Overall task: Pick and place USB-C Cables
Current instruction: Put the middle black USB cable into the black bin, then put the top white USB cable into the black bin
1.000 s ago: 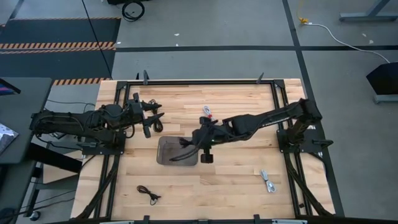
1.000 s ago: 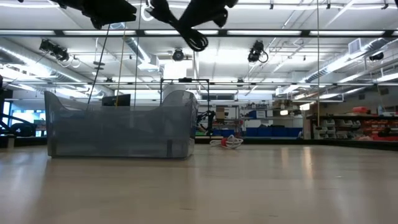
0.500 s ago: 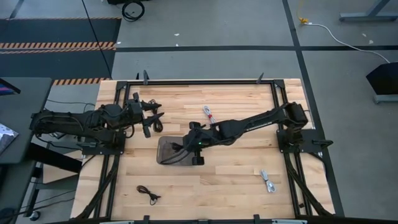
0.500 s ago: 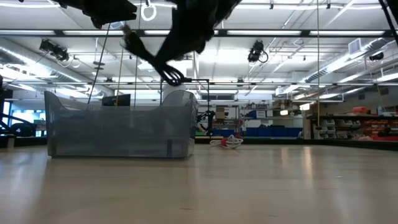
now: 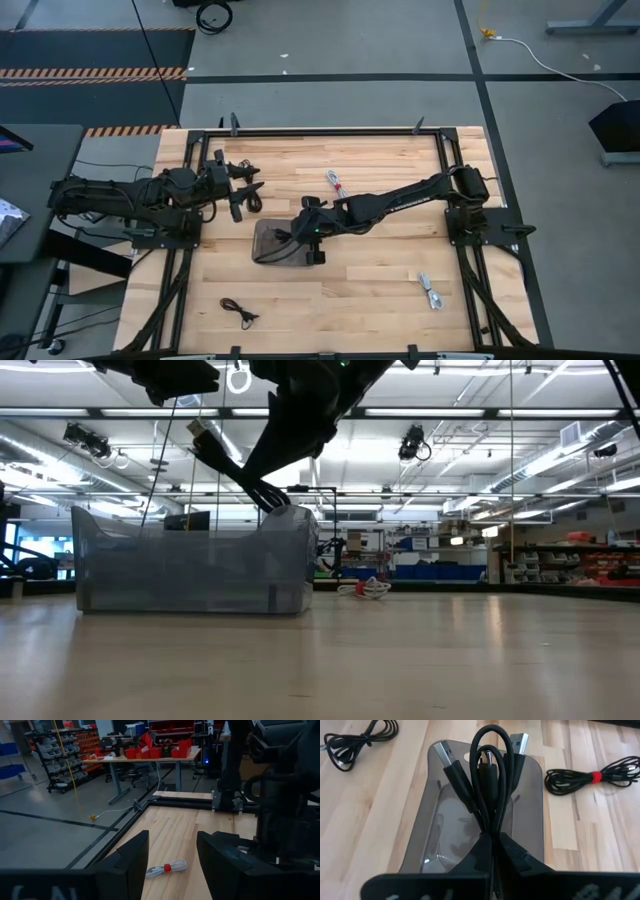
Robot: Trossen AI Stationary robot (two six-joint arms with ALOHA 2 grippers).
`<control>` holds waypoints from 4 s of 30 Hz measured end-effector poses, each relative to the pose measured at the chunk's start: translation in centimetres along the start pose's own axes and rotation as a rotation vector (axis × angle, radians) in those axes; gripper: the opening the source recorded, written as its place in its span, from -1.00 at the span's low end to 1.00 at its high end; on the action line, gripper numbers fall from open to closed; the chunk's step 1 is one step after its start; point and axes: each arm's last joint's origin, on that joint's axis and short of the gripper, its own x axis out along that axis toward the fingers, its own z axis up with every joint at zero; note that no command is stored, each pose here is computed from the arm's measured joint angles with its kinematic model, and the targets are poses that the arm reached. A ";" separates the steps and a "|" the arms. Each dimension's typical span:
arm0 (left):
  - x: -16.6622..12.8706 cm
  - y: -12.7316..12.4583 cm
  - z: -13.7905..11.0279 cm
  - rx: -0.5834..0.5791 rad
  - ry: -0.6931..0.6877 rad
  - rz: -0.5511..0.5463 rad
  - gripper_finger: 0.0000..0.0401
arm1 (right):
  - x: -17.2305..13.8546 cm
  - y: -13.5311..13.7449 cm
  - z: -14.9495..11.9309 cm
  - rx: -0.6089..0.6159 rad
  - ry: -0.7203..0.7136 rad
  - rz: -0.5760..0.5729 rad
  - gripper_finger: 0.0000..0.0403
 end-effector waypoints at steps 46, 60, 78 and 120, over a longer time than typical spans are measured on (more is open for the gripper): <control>0.0 0.0 -0.2 -0.017 0.023 0.000 -0.13 | -1.3 -4.0 -3.2 0.045 0.353 -0.258 -0.24; 0.0 0.0 -0.3 -0.015 0.028 -0.001 -0.13 | -1.7 -11.1 -4.3 0.181 0.390 -0.346 -0.24; 0.0 0.0 -0.3 -0.014 0.027 -0.001 -0.13 | -2.2 -19.4 -10.7 0.704 0.522 -0.230 -0.24; 0.0 0.0 -0.3 -0.013 0.026 0.000 -0.13 | 1.3 -13.7 -13.0 0.334 0.484 -0.281 -0.93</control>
